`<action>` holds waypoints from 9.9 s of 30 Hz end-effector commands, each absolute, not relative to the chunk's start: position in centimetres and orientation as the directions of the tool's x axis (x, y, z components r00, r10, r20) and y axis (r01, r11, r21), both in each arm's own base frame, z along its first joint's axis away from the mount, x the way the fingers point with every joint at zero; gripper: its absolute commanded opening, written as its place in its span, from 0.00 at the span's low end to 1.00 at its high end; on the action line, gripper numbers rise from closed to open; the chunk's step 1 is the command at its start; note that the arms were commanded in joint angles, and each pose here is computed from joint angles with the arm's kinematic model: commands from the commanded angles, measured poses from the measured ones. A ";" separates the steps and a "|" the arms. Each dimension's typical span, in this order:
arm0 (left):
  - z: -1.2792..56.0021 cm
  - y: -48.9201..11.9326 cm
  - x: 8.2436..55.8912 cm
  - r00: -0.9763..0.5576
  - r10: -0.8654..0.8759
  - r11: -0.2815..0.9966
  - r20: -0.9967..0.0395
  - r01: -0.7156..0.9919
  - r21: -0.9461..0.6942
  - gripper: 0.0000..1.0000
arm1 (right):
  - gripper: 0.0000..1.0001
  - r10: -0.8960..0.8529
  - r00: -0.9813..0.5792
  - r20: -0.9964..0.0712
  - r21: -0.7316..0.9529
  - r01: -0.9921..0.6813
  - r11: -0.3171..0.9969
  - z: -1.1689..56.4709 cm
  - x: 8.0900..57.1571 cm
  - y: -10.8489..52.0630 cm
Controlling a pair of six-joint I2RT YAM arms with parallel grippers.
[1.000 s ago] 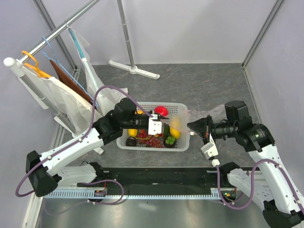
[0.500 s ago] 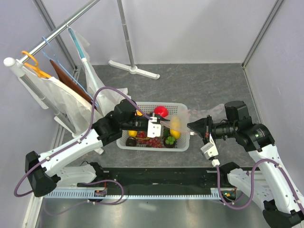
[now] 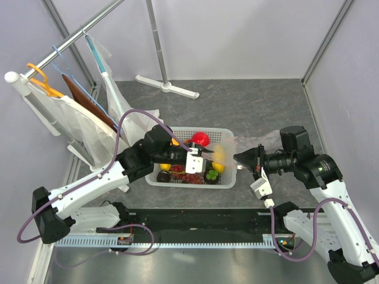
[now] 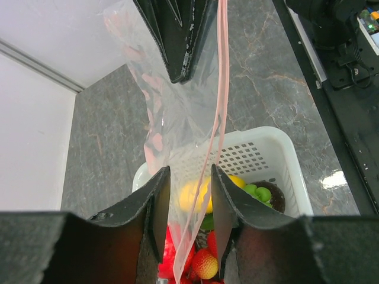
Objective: Place the food in the zip-top bag and seal the zipper
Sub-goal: Open the zipper of the food storage bag, then pick up the fake fruit from the bin.
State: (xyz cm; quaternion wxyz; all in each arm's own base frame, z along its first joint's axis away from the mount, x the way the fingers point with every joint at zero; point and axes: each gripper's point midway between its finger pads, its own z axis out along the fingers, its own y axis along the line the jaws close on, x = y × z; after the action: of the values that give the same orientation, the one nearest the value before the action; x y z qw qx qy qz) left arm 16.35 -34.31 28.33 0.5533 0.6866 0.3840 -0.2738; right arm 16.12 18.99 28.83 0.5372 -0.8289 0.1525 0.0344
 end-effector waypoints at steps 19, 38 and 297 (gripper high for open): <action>30.5 -35.0 16.6 0.625 0.167 -0.078 -0.763 0.780 0.621 0.40 | 0.00 -0.111 0.989 -0.101 -0.916 -0.136 -0.379 29.9 15.2 19.7; 29.7 -34.8 15.2 0.610 0.151 -0.141 -0.778 0.792 0.594 0.40 | 0.00 -0.121 0.986 -0.113 -0.914 -0.150 -0.376 30.0 15.4 19.7; 14.4 -30.3 33.7 -0.468 0.502 0.624 -0.727 0.778 -0.070 0.95 | 0.00 0.252 -0.444 -0.860 0.289 -0.016 0.957 22.8 26.8 11.6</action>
State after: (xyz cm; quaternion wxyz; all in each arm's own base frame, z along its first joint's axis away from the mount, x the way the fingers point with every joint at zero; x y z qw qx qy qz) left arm 32.13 -29.41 14.39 0.3248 0.3755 0.8347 -0.2381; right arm 26.41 11.47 22.16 0.5117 0.0530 0.8495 0.1169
